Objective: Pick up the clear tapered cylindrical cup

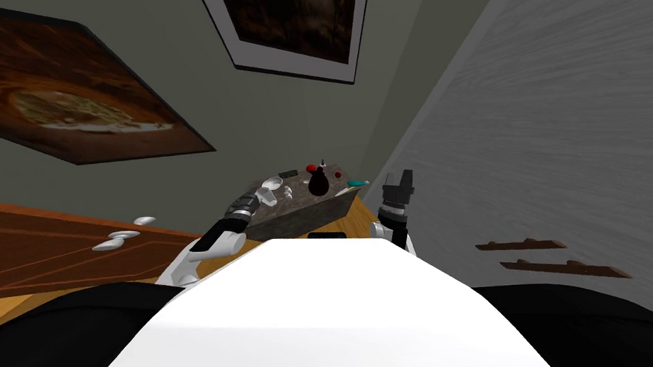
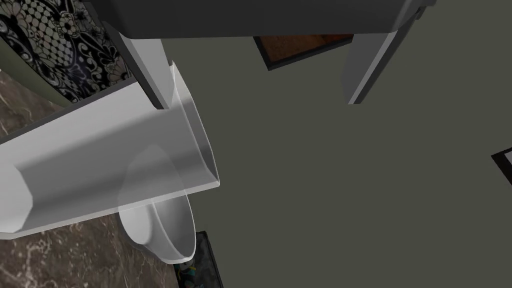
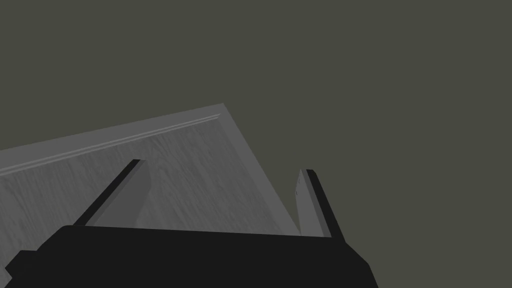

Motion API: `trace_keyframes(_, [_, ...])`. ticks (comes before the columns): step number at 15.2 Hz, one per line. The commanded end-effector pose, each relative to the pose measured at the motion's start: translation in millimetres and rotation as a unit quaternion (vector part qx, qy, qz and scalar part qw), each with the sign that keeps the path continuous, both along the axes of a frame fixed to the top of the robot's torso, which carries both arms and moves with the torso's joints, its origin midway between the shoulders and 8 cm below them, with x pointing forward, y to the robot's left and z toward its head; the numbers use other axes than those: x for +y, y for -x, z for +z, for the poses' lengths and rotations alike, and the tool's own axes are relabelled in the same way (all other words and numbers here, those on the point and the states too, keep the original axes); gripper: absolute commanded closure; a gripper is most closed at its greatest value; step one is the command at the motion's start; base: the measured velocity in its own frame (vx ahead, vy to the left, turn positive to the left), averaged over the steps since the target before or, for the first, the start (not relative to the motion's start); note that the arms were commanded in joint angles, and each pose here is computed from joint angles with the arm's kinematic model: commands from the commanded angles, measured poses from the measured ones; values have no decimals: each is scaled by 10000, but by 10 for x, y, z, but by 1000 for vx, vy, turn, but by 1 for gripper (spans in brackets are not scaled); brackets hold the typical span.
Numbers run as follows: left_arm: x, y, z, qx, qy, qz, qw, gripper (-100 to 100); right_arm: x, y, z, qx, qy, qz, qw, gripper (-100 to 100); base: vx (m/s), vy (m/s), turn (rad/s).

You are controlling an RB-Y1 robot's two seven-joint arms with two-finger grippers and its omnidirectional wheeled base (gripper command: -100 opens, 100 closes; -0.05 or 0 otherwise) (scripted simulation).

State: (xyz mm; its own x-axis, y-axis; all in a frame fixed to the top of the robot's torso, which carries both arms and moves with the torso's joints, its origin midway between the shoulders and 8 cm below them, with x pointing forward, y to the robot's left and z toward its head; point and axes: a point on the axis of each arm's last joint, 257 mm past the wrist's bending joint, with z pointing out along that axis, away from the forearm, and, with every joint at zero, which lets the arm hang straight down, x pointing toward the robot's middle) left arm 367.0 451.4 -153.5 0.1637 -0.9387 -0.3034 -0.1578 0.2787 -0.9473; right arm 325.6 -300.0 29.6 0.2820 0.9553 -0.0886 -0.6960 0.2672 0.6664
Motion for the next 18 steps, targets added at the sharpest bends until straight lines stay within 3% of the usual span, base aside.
trace_keyframes(1, [68, 33, -84, 220, 44, 81, 9997, -100, 0, 0, 0, 0, 0, 0, 10000, 0, -4, 9, -43])
trace_keyframes(2, [70, 35, -93, 237, 46, 86, 9997, -100, 0, 0, 0, 0, 0, 0, 10000, 0, -2, 6, 30])
trace_keyframes(3, [221, 91, -140, 429, 102, 182, 9989, -100, 0, 0, 0, 1, 0, -1, 10000, 0, -2, -1, -141])
trace_keyframes(6, [242, 113, -216, 578, 128, 230, 9980, -100, 0, 0, 0, 0, 0, 0, 10000, 0, -3, 6, -85])
trace_keyframes(7, [389, 176, -254, 765, 189, 328, 9963, -100, 0, 0, 0, 1, 0, -1, 10000, 0, -2, 3, -134])
trace_keyframes(9, [408, 204, -330, 916, 216, 378, 9948, -100, 0, 0, 0, 0, 0, 0, 10000, 0, -3, 7, -129])
trace_keyframes(10, [548, 264, -335, 1053, 257, 465, 9930, -100, 0, 0, 0, 0, 0, 0, 10000, 0, -3, 5, -178])
trace_keyframes(13, [567, 307, -434, 1249, 310, 526, 9903, -100, 0, 0, 0, 0, 0, 0, 10000, 0, -3, 8, -78])
trace_keyframes(14, [704, 380, -451, 1423, 368, 626, 9872, -100, 0, 0, 0, 1, 0, -1, 10000, 0, -1, 1, -167])
trace_keyframes(16, [716, 419, -526, 1576, 408, 674, 9844, -100, 0, 0, 0, 0, 0, 0, 10000, 0, -2, 7, -133])
trace_keyframes(17, [837, 479, -508, 1686, 472, 751, 9817, -100, 0, 0, 0, 0, 0, 0, 10000, 0, -3, 7, -148])
trace_keyframes(18, [842, 496, -537, 1747, 483, 771, 9804, -100, 0, 0, 0, 0, 0, 0, 10000, 0, -5, 10, -164])
